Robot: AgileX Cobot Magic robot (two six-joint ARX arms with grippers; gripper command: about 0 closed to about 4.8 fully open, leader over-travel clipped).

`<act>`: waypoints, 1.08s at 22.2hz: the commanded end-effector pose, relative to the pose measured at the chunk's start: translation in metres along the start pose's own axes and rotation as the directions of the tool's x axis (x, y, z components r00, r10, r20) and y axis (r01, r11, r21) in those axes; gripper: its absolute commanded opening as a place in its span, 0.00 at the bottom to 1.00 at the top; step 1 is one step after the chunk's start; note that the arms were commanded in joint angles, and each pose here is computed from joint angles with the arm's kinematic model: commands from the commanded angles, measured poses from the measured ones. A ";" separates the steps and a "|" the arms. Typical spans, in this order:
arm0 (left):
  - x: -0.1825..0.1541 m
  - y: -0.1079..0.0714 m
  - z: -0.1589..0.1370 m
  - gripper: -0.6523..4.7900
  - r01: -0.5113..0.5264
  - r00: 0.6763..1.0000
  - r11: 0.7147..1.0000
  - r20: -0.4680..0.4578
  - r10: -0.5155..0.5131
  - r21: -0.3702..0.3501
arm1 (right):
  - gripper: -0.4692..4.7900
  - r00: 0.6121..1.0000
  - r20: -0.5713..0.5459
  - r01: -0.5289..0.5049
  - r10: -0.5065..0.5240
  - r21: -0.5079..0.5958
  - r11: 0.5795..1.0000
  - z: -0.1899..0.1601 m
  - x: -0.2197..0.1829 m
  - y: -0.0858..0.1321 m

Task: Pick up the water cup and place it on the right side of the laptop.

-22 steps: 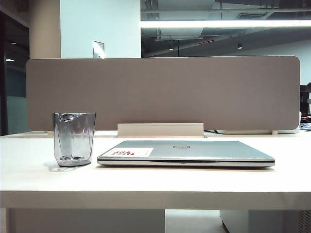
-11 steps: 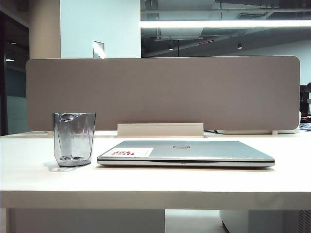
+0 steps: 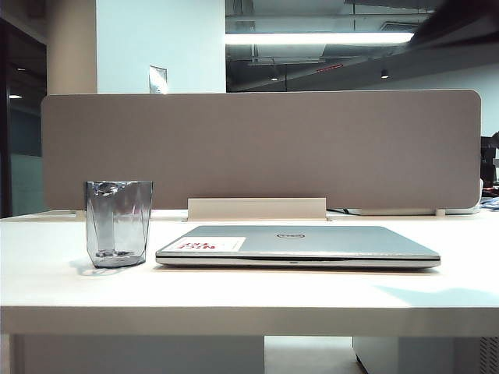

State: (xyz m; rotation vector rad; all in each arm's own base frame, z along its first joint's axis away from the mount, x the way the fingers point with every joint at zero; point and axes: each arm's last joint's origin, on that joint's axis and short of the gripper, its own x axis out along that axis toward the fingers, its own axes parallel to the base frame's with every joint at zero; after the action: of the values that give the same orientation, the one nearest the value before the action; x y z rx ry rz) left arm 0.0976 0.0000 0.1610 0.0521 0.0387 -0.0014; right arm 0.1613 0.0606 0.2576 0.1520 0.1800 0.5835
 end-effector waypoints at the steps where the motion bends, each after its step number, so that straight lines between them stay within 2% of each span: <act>1: 0.000 0.000 0.002 0.11 0.001 1.000 1.000 0.013 -0.001 0.000 | 0.07 0.999 -0.045 -0.020 0.019 -0.017 1.000 0.002 0.029 0.012; 6: 0.000 0.000 0.002 0.11 0.001 1.000 1.000 0.008 -0.001 0.000 | 0.07 0.989 -0.112 -0.102 0.099 -0.018 0.995 0.000 0.079 0.026; 15: 0.000 0.000 -0.002 0.11 0.003 1.000 1.000 -0.026 -0.003 -0.001 | 0.07 0.974 -0.142 -0.182 0.177 -0.024 0.983 -0.006 0.121 0.041; 19: -0.001 0.000 -0.008 0.11 0.007 0.995 1.000 -0.095 -0.007 -0.001 | 0.07 0.958 -0.179 -0.236 0.225 -0.041 0.971 -0.012 0.143 0.058; 20: -0.001 0.000 -0.010 0.11 0.007 0.994 1.000 -0.109 -0.007 -0.001 | 0.07 0.949 -0.191 -0.264 0.251 -0.043 0.964 -0.013 0.154 0.069; 24: -0.001 0.000 -0.009 0.11 0.007 0.994 1.000 -0.105 -0.007 -0.001 | 0.07 0.931 -0.222 -0.307 0.290 -0.046 0.951 -0.017 0.173 0.091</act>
State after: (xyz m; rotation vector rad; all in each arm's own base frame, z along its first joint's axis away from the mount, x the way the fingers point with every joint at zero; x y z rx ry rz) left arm 0.0965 0.0001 0.1500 0.0520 0.1528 -0.0028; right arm 0.2504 0.2267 0.2329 0.0428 0.3602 0.9046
